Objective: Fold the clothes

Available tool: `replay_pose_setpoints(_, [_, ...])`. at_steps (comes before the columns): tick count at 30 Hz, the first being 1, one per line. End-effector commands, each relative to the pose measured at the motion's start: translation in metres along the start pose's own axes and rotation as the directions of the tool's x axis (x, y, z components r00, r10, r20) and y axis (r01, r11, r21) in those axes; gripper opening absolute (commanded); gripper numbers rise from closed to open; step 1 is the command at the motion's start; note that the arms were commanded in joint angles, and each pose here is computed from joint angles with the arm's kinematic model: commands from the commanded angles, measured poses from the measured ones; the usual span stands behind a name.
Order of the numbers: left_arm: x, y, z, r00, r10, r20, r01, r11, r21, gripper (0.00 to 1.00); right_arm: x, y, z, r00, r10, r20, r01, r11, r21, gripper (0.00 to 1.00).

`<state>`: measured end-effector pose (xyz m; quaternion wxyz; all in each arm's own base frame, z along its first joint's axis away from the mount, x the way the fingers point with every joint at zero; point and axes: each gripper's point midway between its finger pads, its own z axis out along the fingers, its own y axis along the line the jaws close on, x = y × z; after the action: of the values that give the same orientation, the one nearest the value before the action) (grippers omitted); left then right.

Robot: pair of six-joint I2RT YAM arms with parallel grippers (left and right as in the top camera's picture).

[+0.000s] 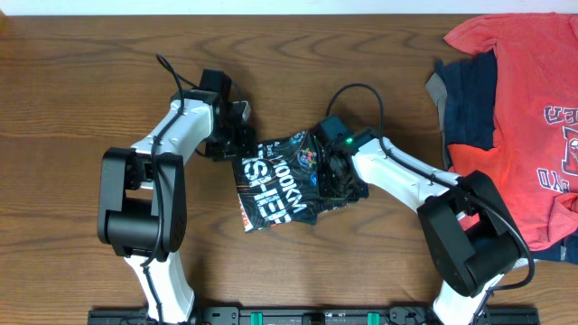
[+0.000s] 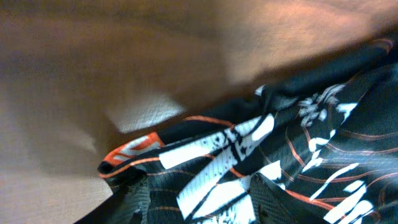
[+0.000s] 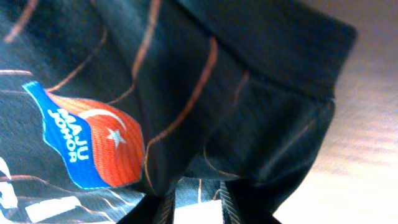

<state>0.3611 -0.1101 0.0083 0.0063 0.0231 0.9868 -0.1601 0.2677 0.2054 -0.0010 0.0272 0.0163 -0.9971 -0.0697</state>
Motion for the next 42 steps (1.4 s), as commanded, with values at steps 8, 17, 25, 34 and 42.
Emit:
replay_pose_setpoints(8, [0.087, 0.02, 0.007, 0.928, -0.227, -0.295, 0.196, 0.972, -0.131, 0.5, -0.105, -0.039, -0.019, 0.921, -0.101, 0.377, 0.06, 0.991, 0.121, 0.36])
replay_pose_setpoints(17, [0.063, -0.001, -0.041, 0.964, -0.226, -0.141, 0.218, 0.973, -0.073, 0.58, -0.107, -0.039, -0.056, 0.928, -0.145, 0.343, 0.096, 0.983, 0.157, 0.52])
replay_pose_setpoints(25, [-0.019, -0.027, -0.094, 0.953, 0.094, 0.287, -0.094, 0.996, -0.013, 0.98, -0.088, -0.047, -0.077, 0.944, -0.072, 0.322, 0.026, 0.989, 0.146, 0.62])
replay_pose_setpoints(34, [-0.04, -0.048, -0.046, 0.936, 0.215, 0.28, -0.265, 0.951, 0.157, 0.98, -0.06, -0.057, -0.093, 0.963, -0.04, 0.267, -0.004, 0.987, 0.162, 0.66])
replay_pose_setpoints(42, [-0.039, -0.051, -0.003, 0.952, 0.212, 0.219, -0.269, 0.923, 0.275, 0.99, -0.045, -0.062, -0.104, 0.971, -0.021, 0.24, -0.021, 0.985, 0.172, 0.67])
